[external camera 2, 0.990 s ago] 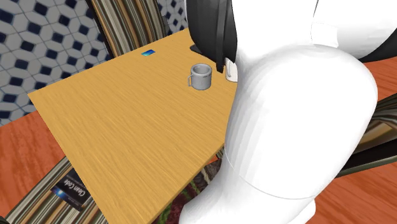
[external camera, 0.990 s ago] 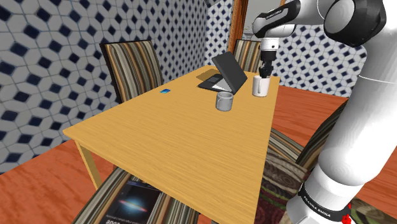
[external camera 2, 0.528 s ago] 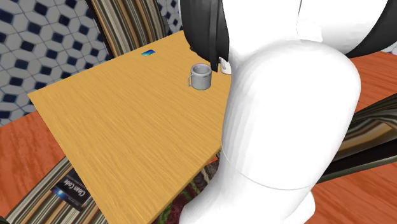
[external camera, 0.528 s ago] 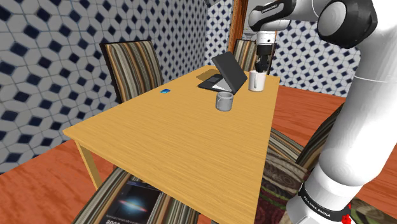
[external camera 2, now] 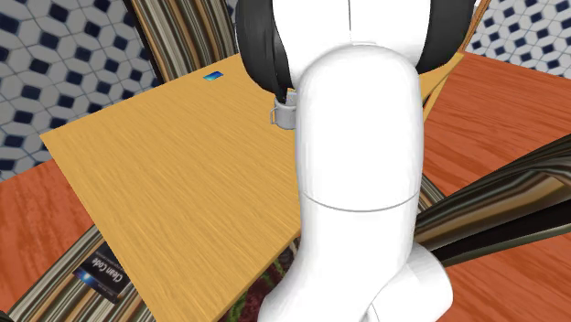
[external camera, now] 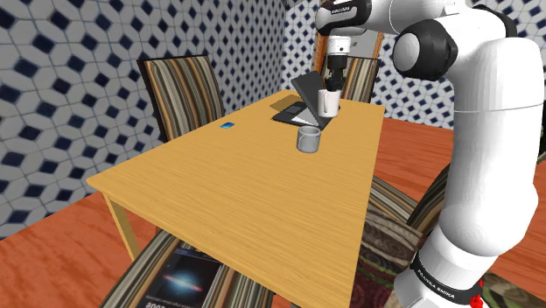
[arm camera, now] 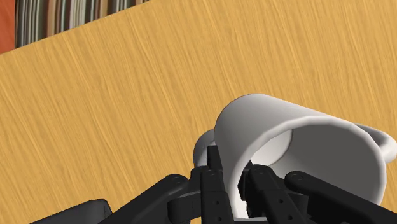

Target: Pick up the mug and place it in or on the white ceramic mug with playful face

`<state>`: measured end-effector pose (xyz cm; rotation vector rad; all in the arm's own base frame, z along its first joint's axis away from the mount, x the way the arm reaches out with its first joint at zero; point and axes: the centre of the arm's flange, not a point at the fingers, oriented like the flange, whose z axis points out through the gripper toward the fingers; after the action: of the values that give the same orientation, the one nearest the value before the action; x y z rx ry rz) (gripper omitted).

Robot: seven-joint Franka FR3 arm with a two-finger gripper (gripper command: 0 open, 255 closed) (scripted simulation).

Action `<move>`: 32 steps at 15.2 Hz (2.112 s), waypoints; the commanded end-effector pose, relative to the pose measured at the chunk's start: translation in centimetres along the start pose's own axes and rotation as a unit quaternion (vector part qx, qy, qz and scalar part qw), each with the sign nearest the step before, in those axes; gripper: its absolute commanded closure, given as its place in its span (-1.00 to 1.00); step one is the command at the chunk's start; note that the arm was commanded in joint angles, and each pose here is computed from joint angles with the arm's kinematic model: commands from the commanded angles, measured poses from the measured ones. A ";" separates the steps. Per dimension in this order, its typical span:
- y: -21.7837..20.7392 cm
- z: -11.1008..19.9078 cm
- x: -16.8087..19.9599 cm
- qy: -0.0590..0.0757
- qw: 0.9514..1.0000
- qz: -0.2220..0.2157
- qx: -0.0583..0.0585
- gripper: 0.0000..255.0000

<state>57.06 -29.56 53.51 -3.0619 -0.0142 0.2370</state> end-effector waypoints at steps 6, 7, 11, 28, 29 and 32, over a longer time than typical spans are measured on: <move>-2.9 -0.3 6.1 0.000 1.000 0.000 0.000 1.00; -2.8 0.2 6.2 0.000 1.000 0.000 0.000 1.00; -2.7 2.3 6.5 0.000 1.000 0.000 0.000 1.00; -2.3 7.9 7.4 0.000 1.000 0.000 0.000 1.00; -2.3 7.9 7.4 0.000 1.000 0.000 0.000 1.00; -2.3 7.9 7.3 0.000 1.000 0.000 0.000 -1.00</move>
<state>63.09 -26.65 44.78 -3.0617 -0.0137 0.2362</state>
